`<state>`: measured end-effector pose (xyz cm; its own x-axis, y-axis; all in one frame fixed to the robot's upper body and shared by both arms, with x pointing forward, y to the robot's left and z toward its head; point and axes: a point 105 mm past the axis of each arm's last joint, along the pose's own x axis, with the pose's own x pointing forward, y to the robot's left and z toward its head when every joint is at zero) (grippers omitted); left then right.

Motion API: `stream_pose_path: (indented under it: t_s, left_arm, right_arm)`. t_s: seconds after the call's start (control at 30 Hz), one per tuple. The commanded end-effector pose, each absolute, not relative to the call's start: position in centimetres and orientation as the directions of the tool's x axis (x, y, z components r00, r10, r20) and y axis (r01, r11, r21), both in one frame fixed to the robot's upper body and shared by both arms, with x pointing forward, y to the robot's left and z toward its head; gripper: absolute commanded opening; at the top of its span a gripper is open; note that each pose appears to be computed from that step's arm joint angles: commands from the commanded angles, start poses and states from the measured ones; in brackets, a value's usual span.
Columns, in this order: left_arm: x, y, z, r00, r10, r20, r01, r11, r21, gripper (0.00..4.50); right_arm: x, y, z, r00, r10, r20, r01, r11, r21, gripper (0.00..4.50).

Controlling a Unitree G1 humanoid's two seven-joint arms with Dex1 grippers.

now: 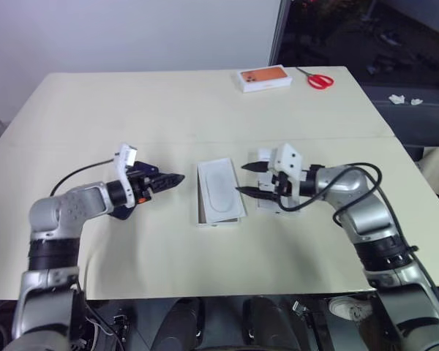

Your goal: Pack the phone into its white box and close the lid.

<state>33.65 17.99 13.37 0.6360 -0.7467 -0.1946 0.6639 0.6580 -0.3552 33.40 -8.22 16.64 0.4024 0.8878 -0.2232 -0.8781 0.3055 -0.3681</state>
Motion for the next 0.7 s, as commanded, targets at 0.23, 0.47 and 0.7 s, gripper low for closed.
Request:
stream_pose_path:
  t_s: [0.23, 0.47, 0.7]
  left_arm:
    - [33.4, 19.9, 17.2, 0.723, -0.691, -0.007, 0.684, 0.717, -0.134, 4.5]
    - [33.0, 20.0, 16.6, 0.745, -0.667, -0.006, 0.661, 0.74, -0.126, 4.5]
    - [32.9, 19.4, 16.6, 0.747, -0.665, -0.005, 0.66, 0.742, -0.118, 4.5]
  right_arm:
    - [33.0, -5.1, 14.1, 0.37, 0.86, -0.35, -0.833, 0.142, -0.534, 0.02]
    - [32.3, -3.3, 12.0, 0.304, 0.838, -0.453, -0.826, -0.005, -0.563, 0.02]
    - [32.4, -2.8, 10.8, 0.28, 0.799, -0.532, -0.84, -0.064, -0.538, 0.02]
